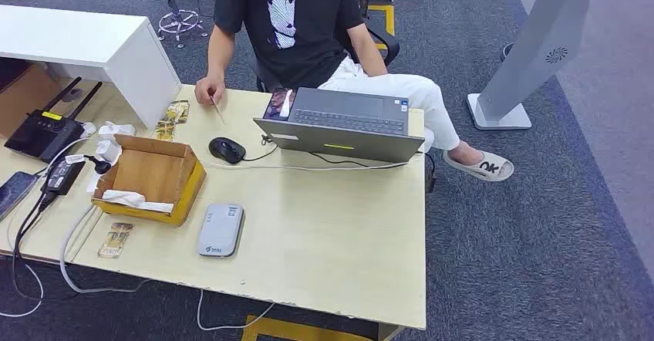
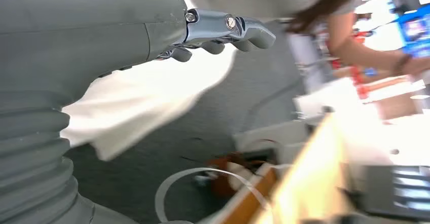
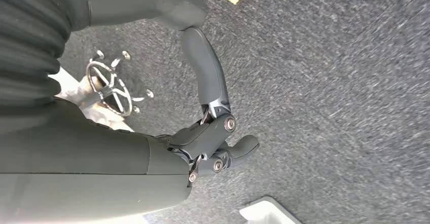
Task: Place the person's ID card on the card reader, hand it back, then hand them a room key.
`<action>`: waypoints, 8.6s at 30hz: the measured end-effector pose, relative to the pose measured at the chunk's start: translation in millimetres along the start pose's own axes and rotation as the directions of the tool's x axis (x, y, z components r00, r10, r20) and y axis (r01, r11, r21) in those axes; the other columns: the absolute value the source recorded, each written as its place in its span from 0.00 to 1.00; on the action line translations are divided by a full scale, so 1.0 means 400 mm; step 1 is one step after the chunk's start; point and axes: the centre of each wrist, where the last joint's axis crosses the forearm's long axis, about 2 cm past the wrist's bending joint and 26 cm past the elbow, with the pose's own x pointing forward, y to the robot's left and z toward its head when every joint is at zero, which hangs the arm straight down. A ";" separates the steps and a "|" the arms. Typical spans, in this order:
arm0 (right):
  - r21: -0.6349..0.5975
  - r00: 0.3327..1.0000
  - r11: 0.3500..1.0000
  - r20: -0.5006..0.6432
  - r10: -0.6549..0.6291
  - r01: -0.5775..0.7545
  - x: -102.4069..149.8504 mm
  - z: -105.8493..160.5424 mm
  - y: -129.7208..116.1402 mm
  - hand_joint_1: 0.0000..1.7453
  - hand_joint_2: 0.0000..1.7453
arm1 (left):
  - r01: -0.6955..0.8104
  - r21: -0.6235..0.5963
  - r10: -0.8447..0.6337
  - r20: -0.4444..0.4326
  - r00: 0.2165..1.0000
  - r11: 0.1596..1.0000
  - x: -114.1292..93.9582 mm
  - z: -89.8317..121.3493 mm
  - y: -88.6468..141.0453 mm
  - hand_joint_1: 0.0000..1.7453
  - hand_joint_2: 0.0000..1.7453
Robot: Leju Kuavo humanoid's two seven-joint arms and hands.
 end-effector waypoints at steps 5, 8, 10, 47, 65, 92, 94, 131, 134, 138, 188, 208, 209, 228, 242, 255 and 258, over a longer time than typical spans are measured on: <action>-0.006 1.000 1.000 -0.024 -0.002 0.002 -0.003 0.001 0.000 0.00 1.00 | -0.089 -0.026 0.092 0.136 0.986 0.996 0.073 -0.029 -0.004 0.00 1.00; -0.008 0.999 1.000 -0.035 0.003 -0.003 -0.004 0.001 -0.001 0.00 1.00 | -0.140 -0.074 0.154 0.231 0.961 0.987 0.120 -0.048 -0.007 0.00 1.00; -0.007 0.999 1.000 -0.041 0.008 -0.008 -0.005 0.000 -0.002 0.00 1.00 | -0.163 -0.123 0.193 0.297 0.935 0.979 0.153 -0.059 -0.012 0.00 1.00; 0.118 0.989 0.982 -0.015 0.149 -0.146 0.074 -0.069 -0.050 0.00 1.00 | 0.310 -0.339 0.004 0.680 0.733 0.888 0.403 -0.114 -0.424 0.00 1.00; 0.141 0.986 0.977 -0.011 0.165 -0.162 0.077 -0.072 -0.051 0.00 1.00 | 0.333 -0.381 0.019 0.682 0.731 0.863 0.389 -0.096 -0.437 1.00 1.00; 0.163 0.981 0.967 0.002 0.196 -0.194 0.079 -0.073 -0.050 0.00 1.00 | 0.493 -0.482 0.071 0.764 0.642 0.725 0.374 0.028 -0.449 1.00 1.00; 0.166 0.980 0.966 0.005 0.200 -0.198 0.079 -0.073 -0.050 0.00 1.00 | 0.520 -0.484 0.070 0.776 0.627 0.704 0.372 0.052 -0.456 1.00 1.00; 0.191 0.973 0.954 0.012 0.232 -0.230 0.086 -0.078 -0.053 0.00 1.00 | 0.808 -0.517 -0.032 0.837 0.546 0.283 0.166 0.239 -0.482 1.00 1.00; 0.191 0.972 0.954 0.013 0.233 -0.231 0.086 -0.078 -0.054 0.00 1.00 | 0.815 -0.508 -0.027 0.844 0.535 0.277 0.165 0.242 -0.485 1.00 1.00; 0.190 0.972 0.954 0.013 0.234 -0.232 0.087 -0.078 -0.054 0.00 1.00 | 0.821 -0.503 -0.022 0.849 0.527 0.270 0.163 0.242 -0.486 1.00 1.00; 0.184 0.965 0.947 0.043 0.260 -0.263 0.099 -0.091 -0.067 0.00 1.00 | 0.714 0.021 -0.280 0.927 0.248 0.700 0.519 -0.322 -0.534 0.00 1.00; 0.192 0.963 0.943 0.046 0.267 -0.271 0.100 -0.088 -0.062 0.00 1.00 | 0.505 -0.163 -0.089 0.894 0.439 0.848 0.572 -0.233 -0.532 0.00 1.00; 0.193 0.963 0.943 0.046 0.267 -0.271 0.100 -0.088 -0.062 0.00 1.00 | 0.494 -0.173 -0.078 0.891 0.447 0.852 0.577 -0.228 -0.531 0.00 1.00; 0.197 0.980 0.963 -0.037 0.195 -0.184 0.077 -0.082 -0.059 0.00 1.00 | 0.570 -0.361 0.064 0.878 0.474 0.738 0.444 -0.105 -0.405 0.00 1.00; 0.204 0.988 0.976 -0.118 0.101 -0.076 0.034 -0.062 -0.046 0.00 1.00 | 0.861 -0.292 0.014 0.949 0.316 0.416 0.352 -0.055 -0.232 0.00 1.00; 0.222 0.985 0.972 -0.134 0.110 -0.078 0.026 -0.054 -0.038 0.00 1.00 | 0.943 -0.038 -0.197 0.974 0.108 0.329 0.339 -0.123 -0.265 0.00 1.00; 0.230 0.984 0.969 -0.127 0.123 -0.092 0.027 -0.054 -0.038 0.00 1.00 | 0.953 -0.018 -0.241 0.966 0.094 0.301 0.312 -0.145 -0.300 0.00 1.00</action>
